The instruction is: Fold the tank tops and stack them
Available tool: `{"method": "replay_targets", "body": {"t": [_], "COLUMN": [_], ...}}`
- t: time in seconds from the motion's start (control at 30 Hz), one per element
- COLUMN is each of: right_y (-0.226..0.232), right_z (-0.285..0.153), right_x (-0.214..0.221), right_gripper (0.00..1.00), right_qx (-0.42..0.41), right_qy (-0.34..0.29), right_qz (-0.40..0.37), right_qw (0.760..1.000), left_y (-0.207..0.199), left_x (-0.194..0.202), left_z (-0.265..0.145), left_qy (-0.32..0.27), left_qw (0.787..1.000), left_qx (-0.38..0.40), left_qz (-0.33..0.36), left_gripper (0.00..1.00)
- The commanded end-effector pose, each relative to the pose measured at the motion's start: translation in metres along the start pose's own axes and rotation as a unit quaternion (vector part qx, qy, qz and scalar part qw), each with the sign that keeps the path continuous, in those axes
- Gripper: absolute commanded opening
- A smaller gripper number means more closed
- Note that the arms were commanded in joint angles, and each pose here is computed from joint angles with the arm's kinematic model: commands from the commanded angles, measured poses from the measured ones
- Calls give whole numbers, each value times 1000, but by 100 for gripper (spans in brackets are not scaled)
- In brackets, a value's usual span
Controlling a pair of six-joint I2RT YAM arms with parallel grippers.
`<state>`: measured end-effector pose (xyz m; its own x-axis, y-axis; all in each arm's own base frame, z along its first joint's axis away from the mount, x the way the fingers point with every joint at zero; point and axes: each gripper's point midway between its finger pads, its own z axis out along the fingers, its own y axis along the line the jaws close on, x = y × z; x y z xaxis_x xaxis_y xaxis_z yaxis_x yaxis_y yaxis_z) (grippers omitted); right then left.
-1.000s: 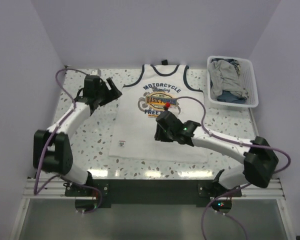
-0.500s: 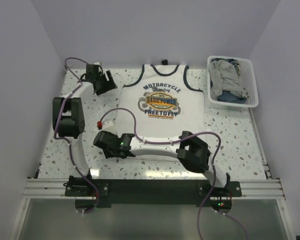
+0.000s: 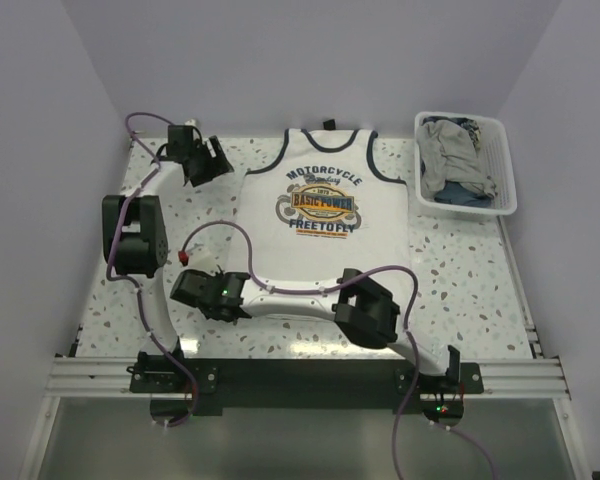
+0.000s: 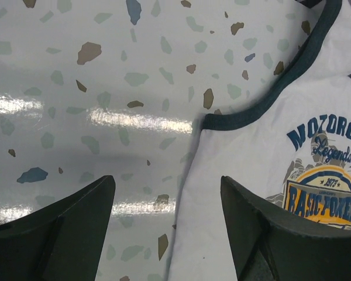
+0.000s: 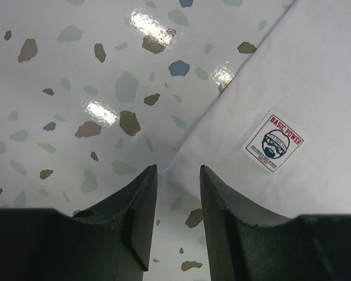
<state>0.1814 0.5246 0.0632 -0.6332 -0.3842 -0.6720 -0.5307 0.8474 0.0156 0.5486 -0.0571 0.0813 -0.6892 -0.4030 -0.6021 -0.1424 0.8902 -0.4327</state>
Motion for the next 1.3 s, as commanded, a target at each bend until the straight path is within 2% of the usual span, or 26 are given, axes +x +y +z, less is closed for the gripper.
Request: {"method": "replay_targets", "body": {"t": [0.0,0.33,0.43,0.47,0.6,0.67,0.7,0.77,0.83,0.87,0.93,0.97,1.17,1.27], "right_y": [-2,0,-1,-1,-5,-1,-5,1,1,6,-1,4,-21,-25], "right_z": [0,19,24,24,21,7,7,-16,-25,-45,-50,-69,-94,-108], "right_x": [-12,14,23,24,34,28,37,28,42,34,50,44,76,70], "right_gripper": [39,34,30,27,5,1,0,0,0,0,0,0,0,0], "right_qx": [18,33,35,34,27,1,-4,-45,-84,-116,-135,-167,-195,-205], "right_qy": [-16,12,23,25,35,32,37,31,39,29,37,34,48,37], "right_qz": [-12,-28,-32,-32,-32,-26,-27,-16,-7,3,10,19,56,78], "right_qw": [1000,999,999,999,998,999,999,998,996,993,990,985,978,975], "left_y": [-30,-34,-33,-34,-34,-31,-31,-29,-31,-31,-34,-35,-45,-43], "left_x": [-45,-46,-44,-45,-39,-32,-30,-18,1,7,26,33,61,69], "left_z": [-32,-33,-31,-31,-29,-27,-27,-23,-17,-15,-10,-7,2,5], "left_qy": [-53,-51,-47,-47,-41,-36,-36,-26,-9,-6,10,16,39,45], "left_qw": [998,998,998,998,998,998,998,998,999,999,999,999,996,996], "left_qx": [37,46,47,47,52,52,53,49,46,44,46,48,74,70], "left_qz": [5,4,4,4,-4,-8,-12,-14,-12,-11,-12,-13,-18,-17], "left_gripper": [78,78,78,78,78,77,77,77,77,77,77,77,78,78]}}
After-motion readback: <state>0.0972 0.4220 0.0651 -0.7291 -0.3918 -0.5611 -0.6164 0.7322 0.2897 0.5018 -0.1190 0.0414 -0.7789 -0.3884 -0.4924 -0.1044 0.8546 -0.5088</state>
